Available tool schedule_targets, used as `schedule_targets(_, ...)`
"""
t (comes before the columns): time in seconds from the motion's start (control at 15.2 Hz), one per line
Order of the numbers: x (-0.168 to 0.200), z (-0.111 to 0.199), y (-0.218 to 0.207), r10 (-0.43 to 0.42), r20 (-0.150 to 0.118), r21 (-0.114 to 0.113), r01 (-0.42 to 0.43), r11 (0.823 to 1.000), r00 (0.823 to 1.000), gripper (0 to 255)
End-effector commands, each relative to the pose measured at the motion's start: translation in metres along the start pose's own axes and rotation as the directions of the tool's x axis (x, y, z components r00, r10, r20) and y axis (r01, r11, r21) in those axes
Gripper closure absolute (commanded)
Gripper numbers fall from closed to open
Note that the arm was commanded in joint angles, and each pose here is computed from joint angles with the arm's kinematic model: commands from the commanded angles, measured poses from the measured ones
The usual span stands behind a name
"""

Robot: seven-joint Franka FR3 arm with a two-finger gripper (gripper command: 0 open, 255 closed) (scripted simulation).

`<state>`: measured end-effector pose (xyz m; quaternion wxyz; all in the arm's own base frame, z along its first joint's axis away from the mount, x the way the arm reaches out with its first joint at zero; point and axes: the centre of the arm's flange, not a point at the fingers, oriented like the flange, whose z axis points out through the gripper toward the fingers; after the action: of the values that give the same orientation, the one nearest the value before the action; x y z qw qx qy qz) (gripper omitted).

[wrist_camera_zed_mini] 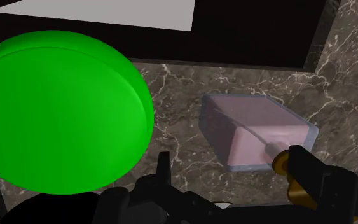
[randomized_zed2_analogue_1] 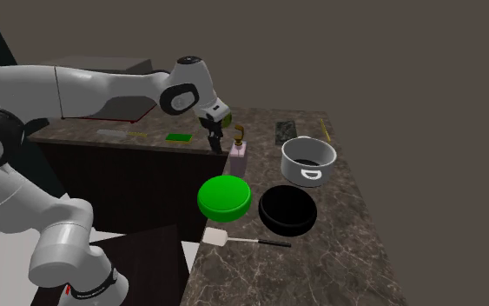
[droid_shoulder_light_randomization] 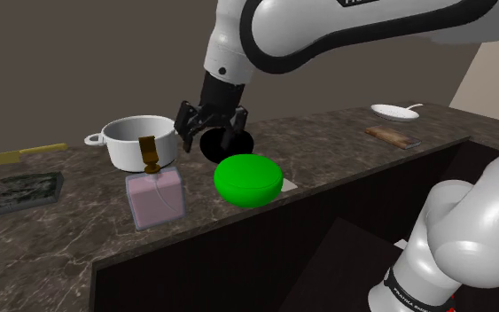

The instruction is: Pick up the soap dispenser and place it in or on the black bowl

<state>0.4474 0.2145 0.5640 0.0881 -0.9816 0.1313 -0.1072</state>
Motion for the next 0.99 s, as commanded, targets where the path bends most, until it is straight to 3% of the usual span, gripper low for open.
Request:
schedule_targets(0.0,0.006,0.011,-0.024,0.011,-0.016,0.010,-0.011,1.000,1.000,0)
schedule_targets(0.4,0.028,0.027,-0.091,0.041,-0.063,0.034,-0.039,0.999,0.997,0)
schedule_targets(0.92,0.031,0.067,-0.093,0.041,-0.063,0.034,-0.039,0.999,0.997,0)
